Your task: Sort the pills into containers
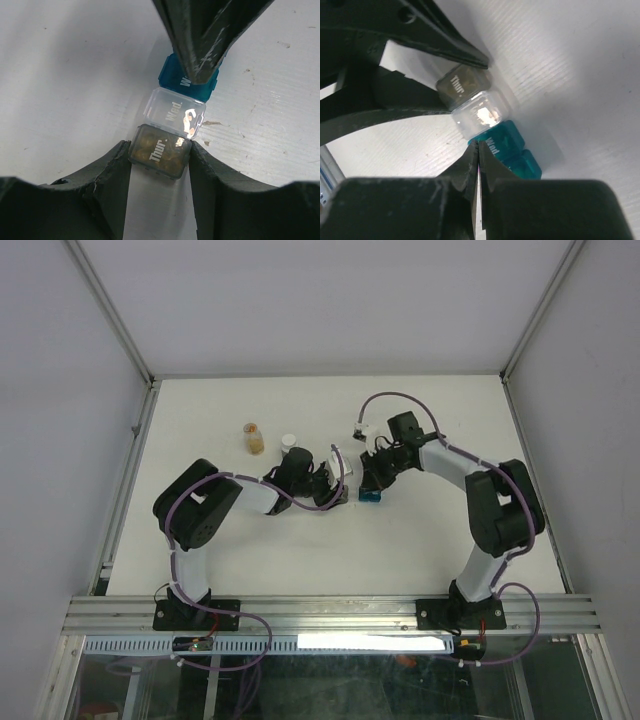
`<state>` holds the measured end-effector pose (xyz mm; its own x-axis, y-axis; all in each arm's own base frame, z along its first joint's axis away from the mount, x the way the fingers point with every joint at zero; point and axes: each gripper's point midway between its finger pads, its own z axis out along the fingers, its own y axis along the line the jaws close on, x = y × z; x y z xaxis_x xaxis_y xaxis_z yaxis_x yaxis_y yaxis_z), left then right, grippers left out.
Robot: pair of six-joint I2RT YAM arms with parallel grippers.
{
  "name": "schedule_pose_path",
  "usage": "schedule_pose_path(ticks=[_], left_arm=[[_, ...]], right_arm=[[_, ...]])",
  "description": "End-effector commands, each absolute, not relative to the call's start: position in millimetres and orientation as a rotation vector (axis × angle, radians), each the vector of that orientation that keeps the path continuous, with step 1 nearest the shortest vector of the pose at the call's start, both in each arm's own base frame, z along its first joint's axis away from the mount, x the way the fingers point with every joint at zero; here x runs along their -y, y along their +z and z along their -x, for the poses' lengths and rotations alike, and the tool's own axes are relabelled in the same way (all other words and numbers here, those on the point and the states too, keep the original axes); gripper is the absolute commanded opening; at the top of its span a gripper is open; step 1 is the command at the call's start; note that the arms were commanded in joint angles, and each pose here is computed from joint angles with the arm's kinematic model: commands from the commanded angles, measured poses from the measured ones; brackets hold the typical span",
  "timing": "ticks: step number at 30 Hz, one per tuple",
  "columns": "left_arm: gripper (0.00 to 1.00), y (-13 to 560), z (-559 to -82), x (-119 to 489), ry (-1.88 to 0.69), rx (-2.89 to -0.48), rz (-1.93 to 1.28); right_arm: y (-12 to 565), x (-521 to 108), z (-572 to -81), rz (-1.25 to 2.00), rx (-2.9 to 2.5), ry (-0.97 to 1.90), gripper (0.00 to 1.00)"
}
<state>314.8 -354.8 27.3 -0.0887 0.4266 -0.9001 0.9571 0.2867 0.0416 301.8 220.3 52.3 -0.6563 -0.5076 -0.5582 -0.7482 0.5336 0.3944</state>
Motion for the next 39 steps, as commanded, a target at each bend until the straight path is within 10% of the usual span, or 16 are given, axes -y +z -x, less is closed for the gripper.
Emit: schedule_pose_path(ticks=[1,13,26,39], left_arm=[[0.44,15,-304,358,-0.788,-1.698,-1.333],[0.43,7,-302,360,-0.803,-1.713,-1.348],[0.44,11,-302,361,-0.818,-1.712,-1.344],[0.44,6,-302,362,-0.823,-1.726,-1.354]], right_arm=[[118,-229,-307,1.079,-2.142,0.862,0.03],[15,-195,-305,1.097,-2.503,0.606,0.00],[107,-220,-305,1.129,-2.141,0.782,0.02],[19,-189,-305,1.140,-2.511,0.574,0.00]])
